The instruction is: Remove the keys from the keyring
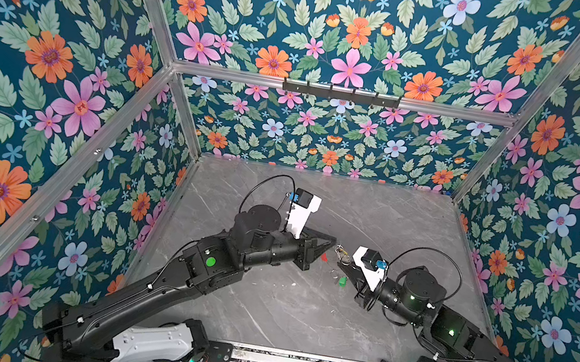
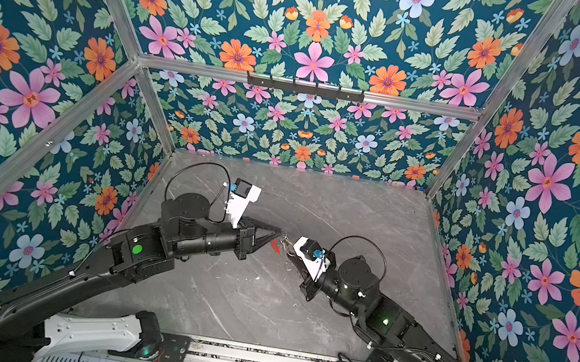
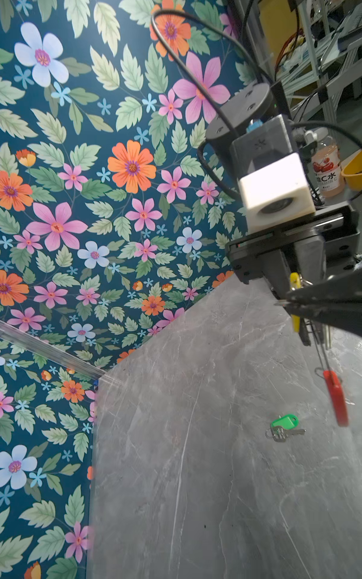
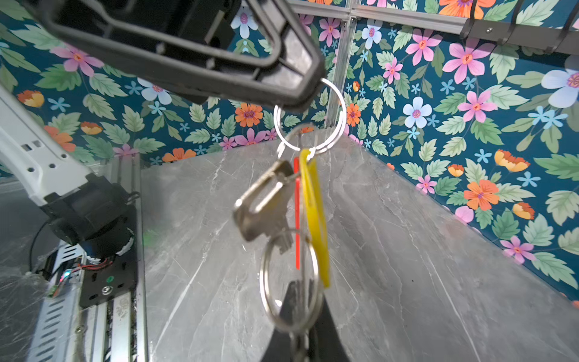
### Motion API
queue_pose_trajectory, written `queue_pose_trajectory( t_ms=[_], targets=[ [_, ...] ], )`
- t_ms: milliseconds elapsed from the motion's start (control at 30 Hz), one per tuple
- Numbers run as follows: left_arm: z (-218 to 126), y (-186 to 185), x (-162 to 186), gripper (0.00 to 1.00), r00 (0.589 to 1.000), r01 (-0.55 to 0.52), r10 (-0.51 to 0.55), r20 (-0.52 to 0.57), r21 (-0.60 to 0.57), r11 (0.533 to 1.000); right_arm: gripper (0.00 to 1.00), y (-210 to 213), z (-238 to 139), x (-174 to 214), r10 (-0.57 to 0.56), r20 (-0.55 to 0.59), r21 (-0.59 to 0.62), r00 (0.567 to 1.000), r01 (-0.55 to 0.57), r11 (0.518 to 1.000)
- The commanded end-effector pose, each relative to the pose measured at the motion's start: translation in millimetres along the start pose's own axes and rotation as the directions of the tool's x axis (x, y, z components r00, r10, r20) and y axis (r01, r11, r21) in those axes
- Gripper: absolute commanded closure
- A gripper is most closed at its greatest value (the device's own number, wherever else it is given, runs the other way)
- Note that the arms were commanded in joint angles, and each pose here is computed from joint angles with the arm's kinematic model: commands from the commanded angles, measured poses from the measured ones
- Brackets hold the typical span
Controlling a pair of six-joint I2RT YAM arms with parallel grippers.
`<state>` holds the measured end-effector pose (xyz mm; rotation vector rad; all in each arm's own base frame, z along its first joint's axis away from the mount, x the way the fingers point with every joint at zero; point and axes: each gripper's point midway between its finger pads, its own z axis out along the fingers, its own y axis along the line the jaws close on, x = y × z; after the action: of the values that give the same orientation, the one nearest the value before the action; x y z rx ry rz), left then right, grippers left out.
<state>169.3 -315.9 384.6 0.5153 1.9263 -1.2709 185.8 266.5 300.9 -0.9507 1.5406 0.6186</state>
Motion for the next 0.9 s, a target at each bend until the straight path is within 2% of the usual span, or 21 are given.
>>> queue_pose_trajectory(
  t_ms=[0,133,300,400,567,700,867],
  targets=[
    [-1,6,13,1.00,0.997,-0.014,0.011,-0.072,-0.036,0.999,1.00,-5,2,2,-0.026,-0.022,0.028,0.999,0.027,0.999],
    [-2,14,21,1.00,0.993,-0.015,0.005,-0.120,-0.079,0.997,1.00,-7,0,0,-0.036,-0.034,0.037,0.999,0.038,0.999],
    [-1,12,27,1.00,0.987,-0.005,-0.007,-0.163,-0.075,0.997,1.00,-12,3,0,-0.059,-0.054,0.058,0.997,0.062,0.996],
    [1,13,31,1.00,0.984,-0.008,-0.004,-0.177,-0.066,0.998,1.00,-7,5,0,-0.084,-0.066,0.023,0.994,0.086,0.996],
    [3,3,35,1.00,0.982,-0.012,0.012,-0.188,0.001,1.000,1.00,-10,7,-3,-0.072,-0.055,0.044,0.996,0.075,0.996],
    [10,12,46,1.00,0.970,-0.003,-0.004,-0.243,-0.032,0.999,1.00,-26,6,-4,-0.026,-0.055,0.099,0.998,0.031,0.995],
    [9,9,36,1.00,0.976,0.008,-0.017,-0.215,-0.043,0.999,1.00,-33,8,2,0.019,-0.050,0.115,0.999,-0.013,0.993]
  ],
)
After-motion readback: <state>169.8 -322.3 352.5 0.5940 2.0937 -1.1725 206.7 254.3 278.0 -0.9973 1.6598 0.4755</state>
